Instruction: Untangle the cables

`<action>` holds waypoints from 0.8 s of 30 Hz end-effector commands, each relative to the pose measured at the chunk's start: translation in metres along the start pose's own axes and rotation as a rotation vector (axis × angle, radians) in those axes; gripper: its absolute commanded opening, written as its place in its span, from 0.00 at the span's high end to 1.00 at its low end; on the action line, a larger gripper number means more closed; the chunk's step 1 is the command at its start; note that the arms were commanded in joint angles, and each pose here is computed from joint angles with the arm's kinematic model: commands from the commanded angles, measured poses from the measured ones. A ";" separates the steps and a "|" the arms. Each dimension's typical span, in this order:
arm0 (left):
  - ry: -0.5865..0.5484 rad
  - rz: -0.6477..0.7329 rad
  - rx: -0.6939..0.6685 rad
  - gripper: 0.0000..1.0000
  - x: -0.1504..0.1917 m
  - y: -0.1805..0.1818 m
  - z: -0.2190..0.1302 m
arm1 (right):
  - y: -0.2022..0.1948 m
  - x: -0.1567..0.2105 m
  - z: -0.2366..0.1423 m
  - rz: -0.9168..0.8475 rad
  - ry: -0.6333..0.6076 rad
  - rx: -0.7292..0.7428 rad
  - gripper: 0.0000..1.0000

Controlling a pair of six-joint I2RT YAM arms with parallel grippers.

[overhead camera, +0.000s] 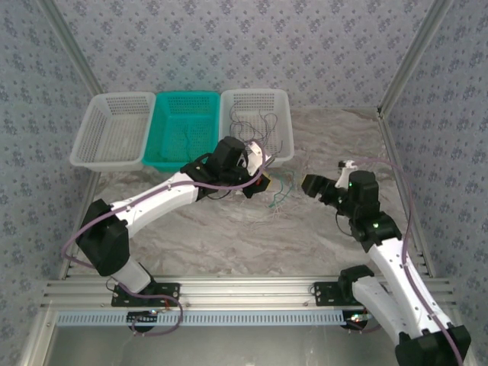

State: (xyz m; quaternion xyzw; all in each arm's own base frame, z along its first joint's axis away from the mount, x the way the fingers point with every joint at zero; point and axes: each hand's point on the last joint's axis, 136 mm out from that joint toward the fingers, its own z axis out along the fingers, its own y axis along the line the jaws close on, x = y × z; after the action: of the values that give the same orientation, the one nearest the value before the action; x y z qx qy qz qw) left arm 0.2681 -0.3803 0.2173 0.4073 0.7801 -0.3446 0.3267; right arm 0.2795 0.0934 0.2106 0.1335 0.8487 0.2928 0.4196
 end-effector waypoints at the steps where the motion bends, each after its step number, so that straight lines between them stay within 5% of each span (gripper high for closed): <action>1: -0.029 0.008 0.001 1.00 -0.009 -0.001 0.001 | -0.022 0.009 0.019 0.374 0.099 0.047 0.13; 6: -0.021 0.010 -0.012 1.00 -0.008 0.000 -0.002 | 0.005 0.018 0.050 0.396 0.304 -0.045 0.07; 11: -0.025 0.007 -0.026 1.00 -0.008 0.002 -0.005 | 0.017 0.023 0.067 0.396 0.334 -0.063 0.11; 15: -0.042 0.007 -0.034 1.00 -0.011 0.003 -0.006 | 0.007 0.032 0.080 0.407 0.345 0.009 0.42; 19: -0.051 0.013 -0.042 1.00 -0.014 0.004 -0.007 | -0.001 0.036 0.087 0.424 0.350 0.043 0.55; 23: -0.048 0.008 -0.057 1.00 -0.012 0.006 -0.007 | -0.010 0.031 0.088 0.393 0.320 0.075 0.99; 24: -0.045 0.008 -0.066 1.00 -0.012 0.007 -0.009 | -0.018 0.030 0.085 0.383 0.304 0.109 1.00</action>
State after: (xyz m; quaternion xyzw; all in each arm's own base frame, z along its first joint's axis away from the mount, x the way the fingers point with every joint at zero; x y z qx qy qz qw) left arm 0.2757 -0.3763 0.2152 0.3982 0.7886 -0.3249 0.3376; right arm 0.3222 0.1401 0.1346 0.2619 0.8741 0.3638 0.1873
